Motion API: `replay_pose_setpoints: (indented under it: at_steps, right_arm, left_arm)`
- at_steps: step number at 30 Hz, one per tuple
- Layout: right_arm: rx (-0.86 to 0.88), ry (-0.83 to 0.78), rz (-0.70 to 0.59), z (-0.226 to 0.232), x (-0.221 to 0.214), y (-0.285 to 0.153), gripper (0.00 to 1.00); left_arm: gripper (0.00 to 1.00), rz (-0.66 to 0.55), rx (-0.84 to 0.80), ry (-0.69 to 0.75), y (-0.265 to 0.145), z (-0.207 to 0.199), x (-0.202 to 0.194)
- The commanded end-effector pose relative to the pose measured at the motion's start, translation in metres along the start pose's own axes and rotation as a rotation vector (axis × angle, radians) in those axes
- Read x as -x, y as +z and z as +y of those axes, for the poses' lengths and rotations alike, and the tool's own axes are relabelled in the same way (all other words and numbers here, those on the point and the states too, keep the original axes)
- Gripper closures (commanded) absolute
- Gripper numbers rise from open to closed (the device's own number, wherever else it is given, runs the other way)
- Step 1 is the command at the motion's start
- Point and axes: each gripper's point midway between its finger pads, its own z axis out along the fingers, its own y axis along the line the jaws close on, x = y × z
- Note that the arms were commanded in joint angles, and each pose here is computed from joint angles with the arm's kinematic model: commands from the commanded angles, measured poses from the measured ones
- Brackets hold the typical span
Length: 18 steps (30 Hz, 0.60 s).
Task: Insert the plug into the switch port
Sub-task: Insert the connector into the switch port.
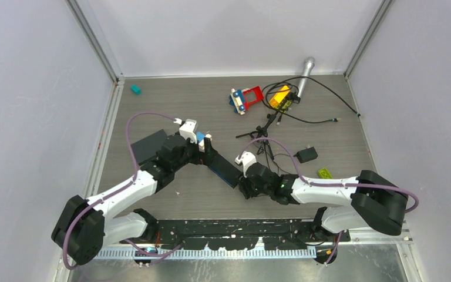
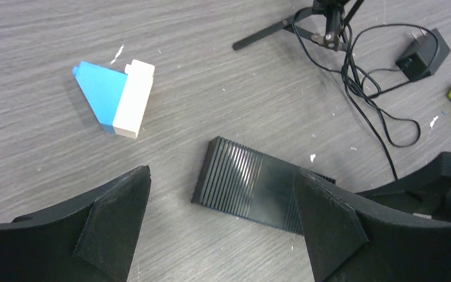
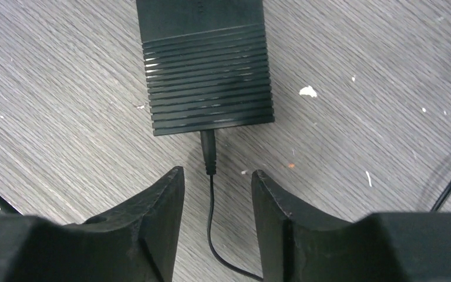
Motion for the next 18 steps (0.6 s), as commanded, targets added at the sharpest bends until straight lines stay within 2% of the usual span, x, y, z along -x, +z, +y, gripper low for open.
replay_pose_setpoints:
  at_steps: [1,8,18]
  right_arm:
    - [-0.010,0.079,-0.064,-0.001,0.008,-0.008,0.43]
    - [0.053,0.074,-0.066,0.008,0.004,-0.011,0.43]
    - [0.050,0.009,-0.063,0.007,-0.001,0.002,0.56]
  left_arm:
    - [0.07,-0.054,0.055,0.026,0.010,0.006,0.022]
    - [0.11,0.004,-0.008,0.020,0.032,-0.002,0.006]
    - [0.26,0.136,-0.067,-0.019,0.041,-0.007,-0.036]
